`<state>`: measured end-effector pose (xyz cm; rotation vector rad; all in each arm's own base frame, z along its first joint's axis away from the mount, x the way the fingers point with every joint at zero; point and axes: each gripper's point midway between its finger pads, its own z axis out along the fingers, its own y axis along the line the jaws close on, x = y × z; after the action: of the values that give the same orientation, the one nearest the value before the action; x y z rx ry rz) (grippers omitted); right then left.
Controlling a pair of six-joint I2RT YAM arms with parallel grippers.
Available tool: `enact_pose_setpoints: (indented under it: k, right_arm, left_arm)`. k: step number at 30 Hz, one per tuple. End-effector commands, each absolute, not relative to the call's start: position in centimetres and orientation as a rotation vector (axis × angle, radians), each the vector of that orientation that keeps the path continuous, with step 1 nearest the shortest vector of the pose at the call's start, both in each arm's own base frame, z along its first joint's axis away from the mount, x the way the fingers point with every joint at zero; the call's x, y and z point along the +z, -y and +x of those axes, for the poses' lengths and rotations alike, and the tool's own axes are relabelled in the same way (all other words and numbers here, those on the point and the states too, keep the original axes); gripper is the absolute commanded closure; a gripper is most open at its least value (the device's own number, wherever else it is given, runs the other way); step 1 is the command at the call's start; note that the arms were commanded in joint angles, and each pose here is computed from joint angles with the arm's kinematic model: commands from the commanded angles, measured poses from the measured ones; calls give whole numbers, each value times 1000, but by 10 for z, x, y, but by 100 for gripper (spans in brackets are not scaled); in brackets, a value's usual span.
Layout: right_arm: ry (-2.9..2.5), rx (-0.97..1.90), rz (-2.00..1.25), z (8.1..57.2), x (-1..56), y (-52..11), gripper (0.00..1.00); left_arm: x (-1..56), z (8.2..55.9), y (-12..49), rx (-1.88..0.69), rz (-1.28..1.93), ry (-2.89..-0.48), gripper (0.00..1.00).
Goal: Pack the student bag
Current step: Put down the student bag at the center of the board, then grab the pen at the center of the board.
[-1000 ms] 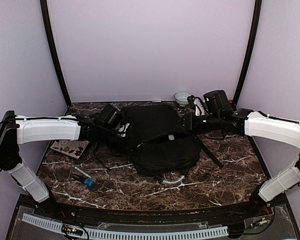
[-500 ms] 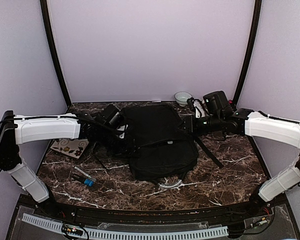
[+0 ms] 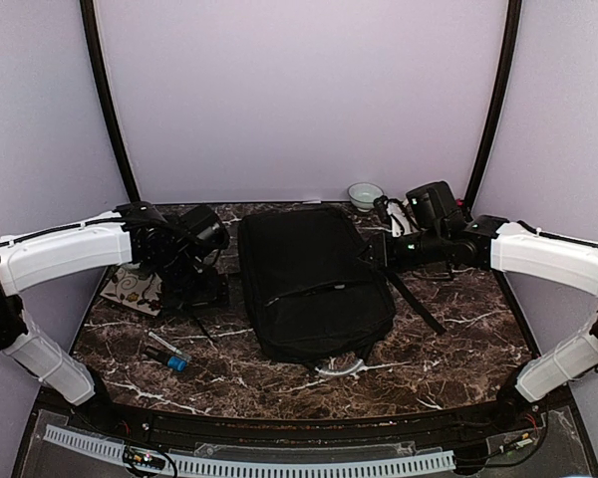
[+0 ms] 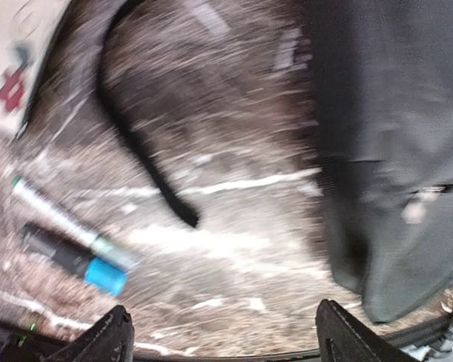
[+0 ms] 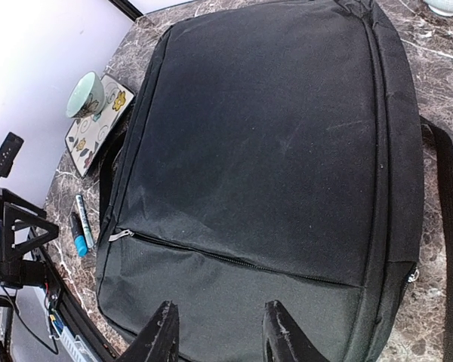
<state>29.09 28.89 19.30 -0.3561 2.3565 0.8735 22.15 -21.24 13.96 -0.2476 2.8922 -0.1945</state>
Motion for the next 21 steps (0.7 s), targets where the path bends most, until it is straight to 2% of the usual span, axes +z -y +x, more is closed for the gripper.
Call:
enact_pose_setpoints:
  k: [1,6,11,21]
  right_arm:
    - [-2315,845,-376,297,202,-291,61]
    - [-2330,837,-370,295,197,-289,61]
    - [-2346,813,-382,293,194,-286,62]
    - [-2363,814,-375,287,192,-282,62]
  left_arm:
    - [127,193,164,55,-451,-2931,16]
    - [115,165,133,236,-808,-2942,18]
    - [102,162,136,33,-1101,-2896,25]
    - [75,155,101,-122,-1471,-2758,37]
